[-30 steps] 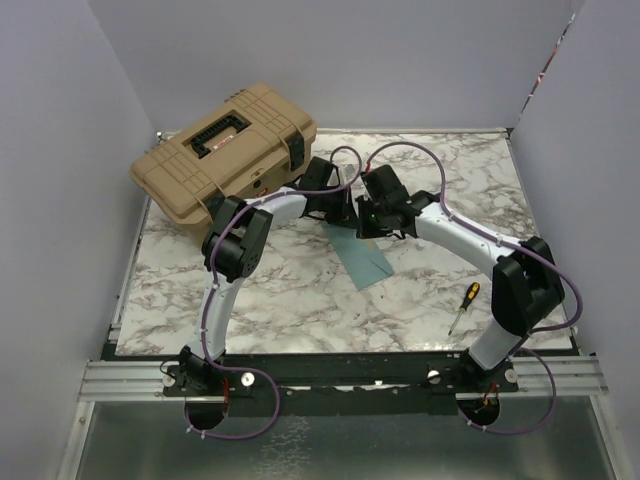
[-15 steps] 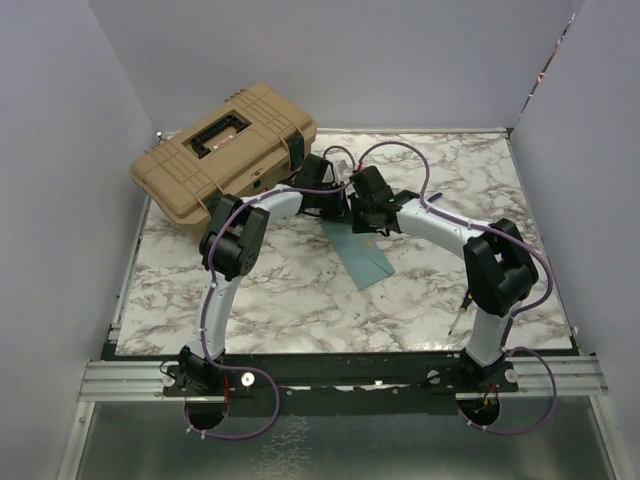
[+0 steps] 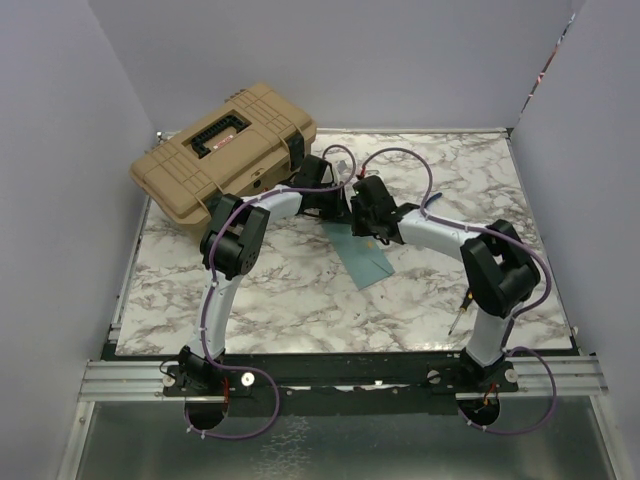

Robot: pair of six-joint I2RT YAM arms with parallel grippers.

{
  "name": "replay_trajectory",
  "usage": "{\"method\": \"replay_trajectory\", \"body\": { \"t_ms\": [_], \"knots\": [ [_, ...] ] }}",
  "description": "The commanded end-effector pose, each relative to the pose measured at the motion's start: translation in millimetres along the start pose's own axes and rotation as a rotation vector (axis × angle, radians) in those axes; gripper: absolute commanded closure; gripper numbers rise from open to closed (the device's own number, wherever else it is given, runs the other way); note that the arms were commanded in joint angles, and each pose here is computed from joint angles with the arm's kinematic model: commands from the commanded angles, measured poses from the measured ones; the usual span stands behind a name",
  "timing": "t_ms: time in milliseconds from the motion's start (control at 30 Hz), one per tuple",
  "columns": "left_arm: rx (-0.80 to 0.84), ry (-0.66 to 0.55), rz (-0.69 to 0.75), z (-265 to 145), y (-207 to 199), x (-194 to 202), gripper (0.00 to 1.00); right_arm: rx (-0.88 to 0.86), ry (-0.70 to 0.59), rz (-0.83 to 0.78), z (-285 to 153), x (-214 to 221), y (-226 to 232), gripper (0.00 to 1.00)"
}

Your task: Place the letter into the envelope and seal it

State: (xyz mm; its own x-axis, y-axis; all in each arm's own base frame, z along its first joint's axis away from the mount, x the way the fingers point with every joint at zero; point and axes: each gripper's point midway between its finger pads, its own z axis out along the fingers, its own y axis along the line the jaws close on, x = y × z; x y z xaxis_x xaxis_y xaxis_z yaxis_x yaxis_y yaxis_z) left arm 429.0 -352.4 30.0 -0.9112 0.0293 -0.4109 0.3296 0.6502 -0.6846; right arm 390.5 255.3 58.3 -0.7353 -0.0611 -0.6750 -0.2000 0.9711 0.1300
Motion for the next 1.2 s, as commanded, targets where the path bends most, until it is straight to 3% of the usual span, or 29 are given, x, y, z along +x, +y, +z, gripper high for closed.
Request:
{"method": "replay_trajectory", "body": {
  "t_ms": [0, 267, 400, 700, 867, 1167],
  "knots": [
    [-0.116, 0.053, -0.023, 16.3, 43.6, 30.4, 1.0, -0.022, -0.109, 0.015, -18.0, -17.9, 1.0, 0.67],
    [-0.118, 0.049, -0.018, 14.1, 43.0, 29.3, 1.0, -0.023, -0.097, 0.042, -19.0, -12.3, 0.1, 0.62],
    [-0.125, 0.049, -0.018, 13.7, 44.7, 30.5, 1.0, 0.022, -0.049, 0.052, -8.1, -7.4, -3.2, 0.74],
    [-0.131, 0.064, -0.045, 15.0, 52.7, 37.0, 1.0, 0.049, 0.006, 0.081, 11.7, 0.5, -4.3, 0.84],
    [-0.135, 0.065, -0.055, 13.8, 55.5, 37.8, 1.0, 0.052, 0.037, 0.081, 19.5, 9.6, -5.7, 0.97],
    [-0.141, 0.067, -0.058, 14.2, 58.6, 39.6, 1.0, 0.064, 0.123, 0.068, 34.3, 31.2, -10.6, 1.0]
  ]
}}
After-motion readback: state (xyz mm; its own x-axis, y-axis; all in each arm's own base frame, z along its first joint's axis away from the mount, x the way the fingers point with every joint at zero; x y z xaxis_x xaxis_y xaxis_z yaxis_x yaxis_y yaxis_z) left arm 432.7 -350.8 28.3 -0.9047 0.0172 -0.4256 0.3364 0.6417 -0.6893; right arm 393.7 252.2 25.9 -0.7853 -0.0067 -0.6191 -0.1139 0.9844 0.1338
